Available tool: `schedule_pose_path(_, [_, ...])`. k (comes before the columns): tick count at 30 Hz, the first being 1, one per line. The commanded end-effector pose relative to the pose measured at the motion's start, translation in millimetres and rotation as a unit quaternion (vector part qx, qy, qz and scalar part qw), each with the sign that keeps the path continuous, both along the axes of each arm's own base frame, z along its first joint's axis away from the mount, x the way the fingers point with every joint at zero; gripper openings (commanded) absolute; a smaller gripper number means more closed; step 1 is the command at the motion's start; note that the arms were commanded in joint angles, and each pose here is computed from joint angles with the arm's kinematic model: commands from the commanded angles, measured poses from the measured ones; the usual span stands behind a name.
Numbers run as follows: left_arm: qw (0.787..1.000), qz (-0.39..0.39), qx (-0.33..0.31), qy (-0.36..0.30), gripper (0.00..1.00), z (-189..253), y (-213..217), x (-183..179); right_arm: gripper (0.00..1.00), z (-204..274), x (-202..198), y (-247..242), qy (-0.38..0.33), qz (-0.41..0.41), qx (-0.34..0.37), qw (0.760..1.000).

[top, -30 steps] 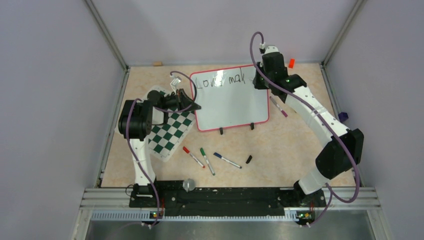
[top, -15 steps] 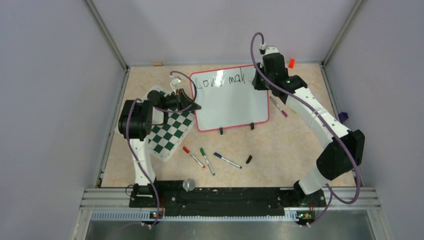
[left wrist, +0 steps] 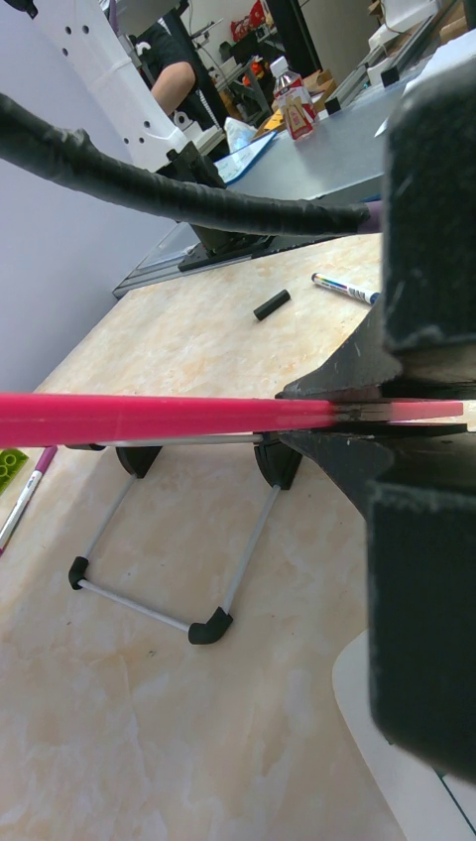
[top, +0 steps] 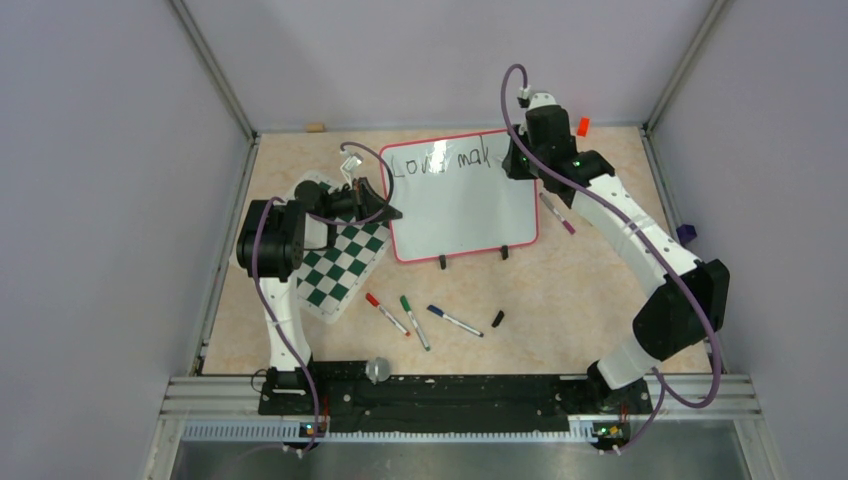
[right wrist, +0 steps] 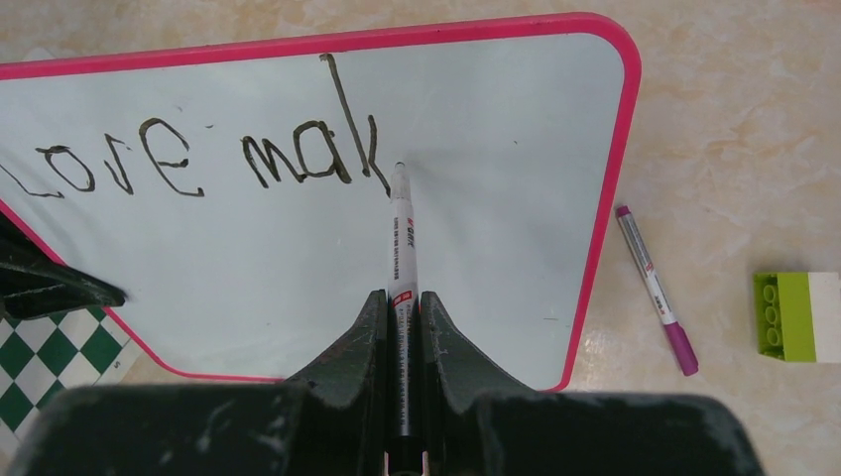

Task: Write a sentence on the whiteboard

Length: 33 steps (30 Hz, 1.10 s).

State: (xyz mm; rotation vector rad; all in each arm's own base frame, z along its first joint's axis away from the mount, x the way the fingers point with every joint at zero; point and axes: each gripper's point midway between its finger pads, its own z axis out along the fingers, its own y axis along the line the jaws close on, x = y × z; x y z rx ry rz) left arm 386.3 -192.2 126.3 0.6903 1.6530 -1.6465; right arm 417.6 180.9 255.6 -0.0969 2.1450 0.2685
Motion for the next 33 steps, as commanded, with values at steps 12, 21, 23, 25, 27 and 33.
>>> schedule_pose_path(12, [0.996,-0.015,0.003,-0.083,0.00,8.2,-3.1,2.9,0.00,38.2,7.4,-0.5,-0.052,0.004,0.013,0.999])
schedule_pose_path(21, [0.997,-0.013,0.002,-0.082,0.00,7.6,-2.7,3.6,0.00,35.6,-3.4,7.5,-0.046,0.019,-0.004,0.999])
schedule_pose_path(23, [0.997,-0.013,0.002,-0.081,0.00,7.0,-3.1,3.6,0.00,32.2,-10.1,13.3,-0.045,0.025,-0.014,0.999])
schedule_pose_path(25, [0.997,-0.013,0.002,-0.081,0.00,7.1,-3.1,3.6,0.00,29.2,-16.4,19.0,-0.044,0.031,-0.018,0.998])
schedule_pose_path(27, [0.997,-0.012,0.002,-0.082,0.00,7.2,-3.1,3.3,0.00,25.5,-21.0,21.5,-0.040,0.033,-0.016,0.999])
schedule_pose_path(33, [0.996,-0.012,0.002,-0.085,0.00,7.3,-3.2,2.3,0.00,22.2,-27.7,20.5,-0.039,0.033,-0.020,0.999])
